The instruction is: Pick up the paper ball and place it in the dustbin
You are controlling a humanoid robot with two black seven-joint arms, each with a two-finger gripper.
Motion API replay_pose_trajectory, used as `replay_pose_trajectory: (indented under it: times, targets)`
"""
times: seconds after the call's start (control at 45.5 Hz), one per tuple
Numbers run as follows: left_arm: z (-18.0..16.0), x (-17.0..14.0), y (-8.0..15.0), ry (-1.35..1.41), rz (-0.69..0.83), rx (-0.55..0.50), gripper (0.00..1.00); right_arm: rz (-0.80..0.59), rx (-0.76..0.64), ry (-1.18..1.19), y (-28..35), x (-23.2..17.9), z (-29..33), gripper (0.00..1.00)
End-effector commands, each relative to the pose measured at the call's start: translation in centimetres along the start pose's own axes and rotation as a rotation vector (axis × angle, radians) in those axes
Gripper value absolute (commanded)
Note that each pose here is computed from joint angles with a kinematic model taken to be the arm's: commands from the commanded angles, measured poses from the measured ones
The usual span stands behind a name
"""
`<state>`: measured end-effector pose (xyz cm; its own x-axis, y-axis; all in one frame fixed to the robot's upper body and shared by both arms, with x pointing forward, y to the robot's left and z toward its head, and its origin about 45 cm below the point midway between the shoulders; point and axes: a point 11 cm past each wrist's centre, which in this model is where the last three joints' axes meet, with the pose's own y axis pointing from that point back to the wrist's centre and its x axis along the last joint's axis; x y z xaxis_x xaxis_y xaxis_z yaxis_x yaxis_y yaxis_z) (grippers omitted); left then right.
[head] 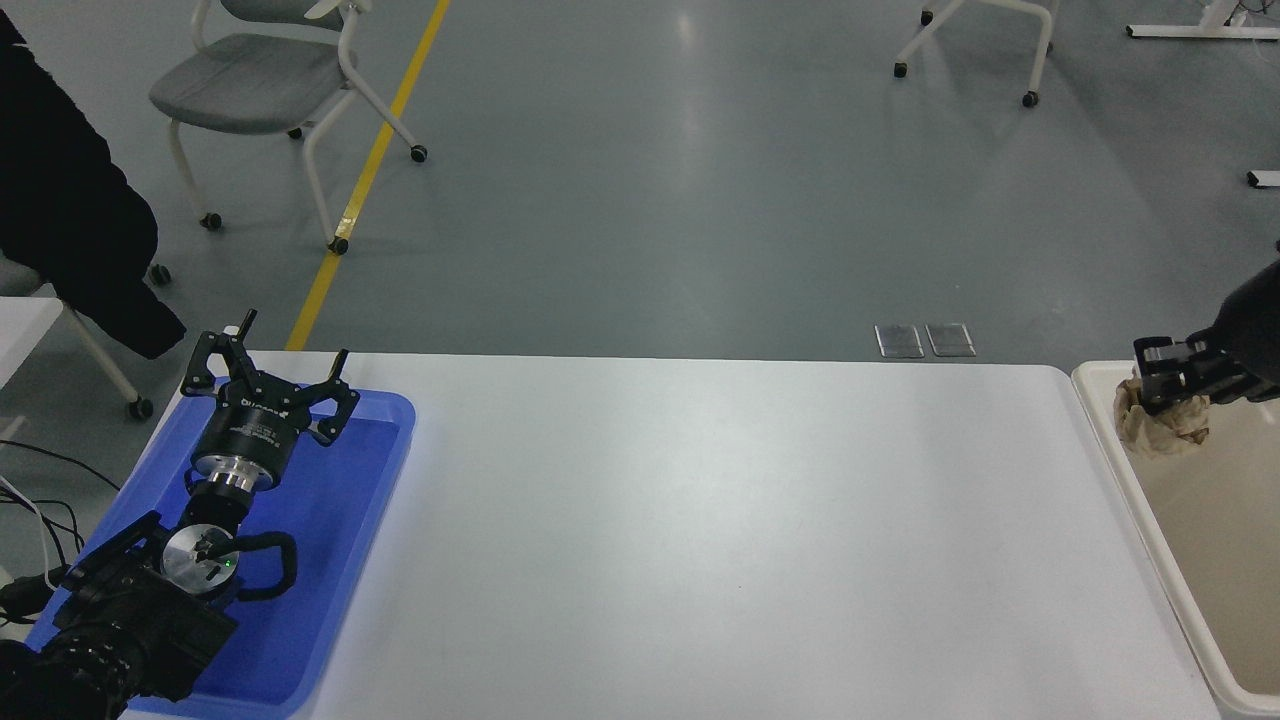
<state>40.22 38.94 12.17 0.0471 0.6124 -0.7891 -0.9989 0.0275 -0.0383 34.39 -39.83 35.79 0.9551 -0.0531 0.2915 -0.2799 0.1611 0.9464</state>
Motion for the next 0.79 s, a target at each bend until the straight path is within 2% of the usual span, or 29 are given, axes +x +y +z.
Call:
replay_pose_trajectory:
  times: [0.0,0.176,0.33,0.505,0.769]
  targets:
    - [0.1,0.0,0.0,-0.001,0.000,-0.001,1.00,0.009,-0.092,-0.032,0.4,-0.1,3.6,0.00]
    - [0.1,0.2,0.1,-0.003,0.004,-0.001,1.00,0.060,-0.231,-0.106,-1.6,-0.1,11.8,0.00]
    - [0.1,0.2,0.1,-0.003,0.004,-0.001,1.00,0.093,-0.297,-0.232,-5.5,-1.5,18.2,0.00]
    - [0.0,0.1,0.1,-0.001,0.004,-0.001,1.00,0.166,-0.325,-0.309,-10.6,-3.1,20.7,0.00]
    - [0.1,0.1,0.0,-0.001,0.003,-0.002,1.00,0.232,-0.334,-0.340,-19.8,-7.0,19.0,0.00]
